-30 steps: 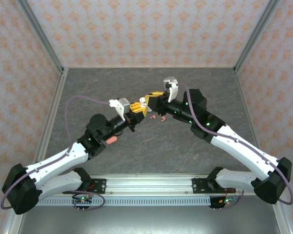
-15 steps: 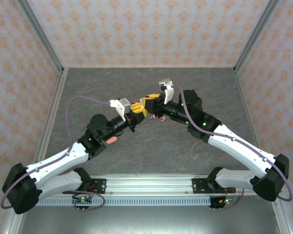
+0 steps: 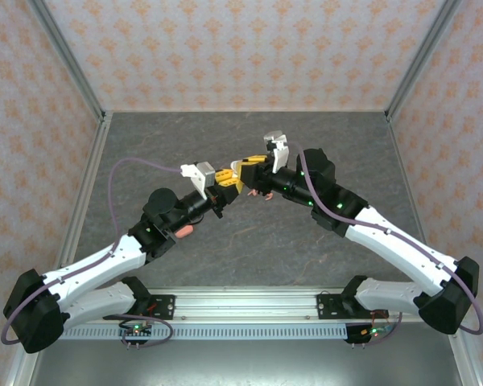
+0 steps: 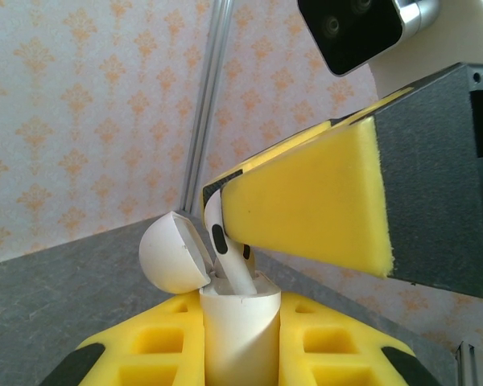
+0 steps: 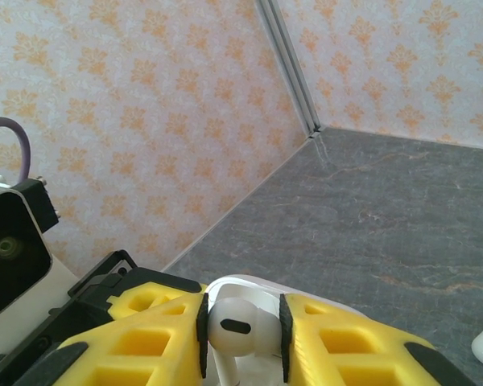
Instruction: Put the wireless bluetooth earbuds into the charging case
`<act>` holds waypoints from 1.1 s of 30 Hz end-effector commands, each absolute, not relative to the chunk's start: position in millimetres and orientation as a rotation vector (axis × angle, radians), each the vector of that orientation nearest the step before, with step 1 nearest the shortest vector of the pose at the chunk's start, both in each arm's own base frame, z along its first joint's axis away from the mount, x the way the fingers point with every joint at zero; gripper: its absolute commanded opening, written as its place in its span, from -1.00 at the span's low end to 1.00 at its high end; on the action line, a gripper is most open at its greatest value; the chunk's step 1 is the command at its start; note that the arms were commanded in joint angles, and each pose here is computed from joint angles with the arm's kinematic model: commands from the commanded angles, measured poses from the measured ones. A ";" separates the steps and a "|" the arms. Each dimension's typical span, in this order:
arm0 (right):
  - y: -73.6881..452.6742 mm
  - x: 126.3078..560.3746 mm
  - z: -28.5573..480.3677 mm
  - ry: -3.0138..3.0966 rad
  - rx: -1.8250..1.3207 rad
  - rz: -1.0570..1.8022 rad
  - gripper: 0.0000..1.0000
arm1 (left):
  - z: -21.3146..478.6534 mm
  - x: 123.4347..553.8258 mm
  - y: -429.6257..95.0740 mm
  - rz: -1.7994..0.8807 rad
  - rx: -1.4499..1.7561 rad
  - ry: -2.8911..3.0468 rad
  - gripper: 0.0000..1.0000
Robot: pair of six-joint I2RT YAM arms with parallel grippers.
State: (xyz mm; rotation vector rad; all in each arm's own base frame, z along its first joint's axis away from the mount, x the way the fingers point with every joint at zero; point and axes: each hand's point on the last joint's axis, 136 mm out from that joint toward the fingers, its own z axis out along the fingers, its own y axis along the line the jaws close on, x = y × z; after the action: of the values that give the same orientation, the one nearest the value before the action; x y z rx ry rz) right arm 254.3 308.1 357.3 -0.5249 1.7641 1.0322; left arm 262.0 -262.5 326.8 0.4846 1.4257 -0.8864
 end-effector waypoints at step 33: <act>300.4 248.3 354.8 1.794 -0.523 1.004 -0.41 | 355.1 255.7 -251.0 -0.871 0.441 1.327 -1.00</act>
State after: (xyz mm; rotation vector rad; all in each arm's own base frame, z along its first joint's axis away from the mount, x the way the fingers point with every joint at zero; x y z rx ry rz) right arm 252.1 301.4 357.5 -0.5115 1.7777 1.0138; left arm 260.1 -258.4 332.0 0.4739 1.4101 -0.8790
